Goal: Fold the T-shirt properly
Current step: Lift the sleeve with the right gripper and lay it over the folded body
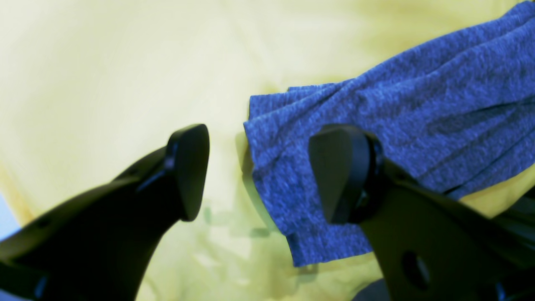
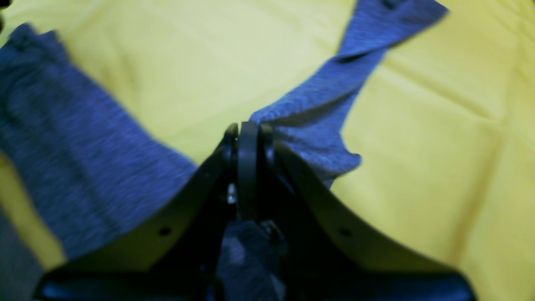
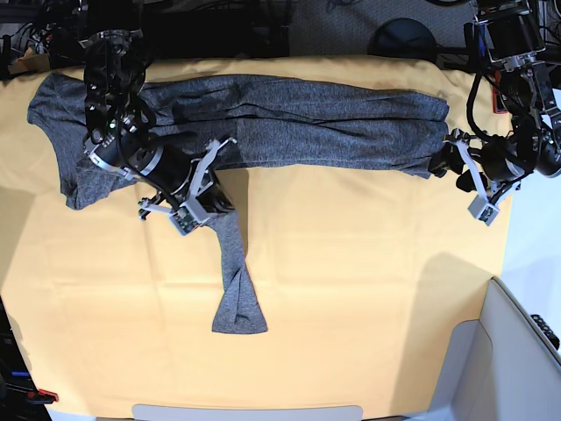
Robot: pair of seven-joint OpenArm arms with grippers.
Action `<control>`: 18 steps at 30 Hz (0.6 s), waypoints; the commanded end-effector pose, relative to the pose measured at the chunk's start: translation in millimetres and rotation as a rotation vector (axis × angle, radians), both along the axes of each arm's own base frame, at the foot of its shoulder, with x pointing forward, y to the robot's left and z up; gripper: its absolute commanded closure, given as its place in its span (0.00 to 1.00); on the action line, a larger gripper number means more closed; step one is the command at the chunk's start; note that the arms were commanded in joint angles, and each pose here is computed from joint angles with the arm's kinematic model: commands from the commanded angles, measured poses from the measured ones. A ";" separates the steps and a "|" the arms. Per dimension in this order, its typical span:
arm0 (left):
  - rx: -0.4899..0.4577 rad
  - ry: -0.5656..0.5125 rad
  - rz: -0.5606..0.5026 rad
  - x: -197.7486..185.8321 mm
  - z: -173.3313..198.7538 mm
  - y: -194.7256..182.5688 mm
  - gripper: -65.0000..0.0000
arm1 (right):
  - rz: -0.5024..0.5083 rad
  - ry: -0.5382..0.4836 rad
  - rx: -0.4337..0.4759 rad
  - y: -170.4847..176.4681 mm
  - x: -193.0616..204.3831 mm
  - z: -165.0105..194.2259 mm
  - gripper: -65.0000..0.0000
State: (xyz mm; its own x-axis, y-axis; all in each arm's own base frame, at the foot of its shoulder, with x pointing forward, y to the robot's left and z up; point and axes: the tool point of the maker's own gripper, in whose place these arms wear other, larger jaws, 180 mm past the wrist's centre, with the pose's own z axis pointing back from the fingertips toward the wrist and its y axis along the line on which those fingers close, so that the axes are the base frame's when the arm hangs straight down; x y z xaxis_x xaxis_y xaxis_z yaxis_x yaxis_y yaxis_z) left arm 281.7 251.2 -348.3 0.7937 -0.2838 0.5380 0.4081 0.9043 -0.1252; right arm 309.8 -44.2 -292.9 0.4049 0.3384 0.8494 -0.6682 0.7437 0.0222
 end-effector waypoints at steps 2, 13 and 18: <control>0.011 -0.039 -0.002 7.9 12.7 4.8 0.38 | 0.037 -0.024 0.020 10.7 -11.2 8.0 1.00; -0.011 -0.041 -0.002 8.5 10.3 -2.5 0.38 | 0.215 0.062 -0.027 37.5 -73.7 -15.9 1.00; -0.011 -0.041 -0.002 8.5 10.3 -2.5 0.38 | 0.317 0.129 0.028 51.4 -100.3 -19.3 1.00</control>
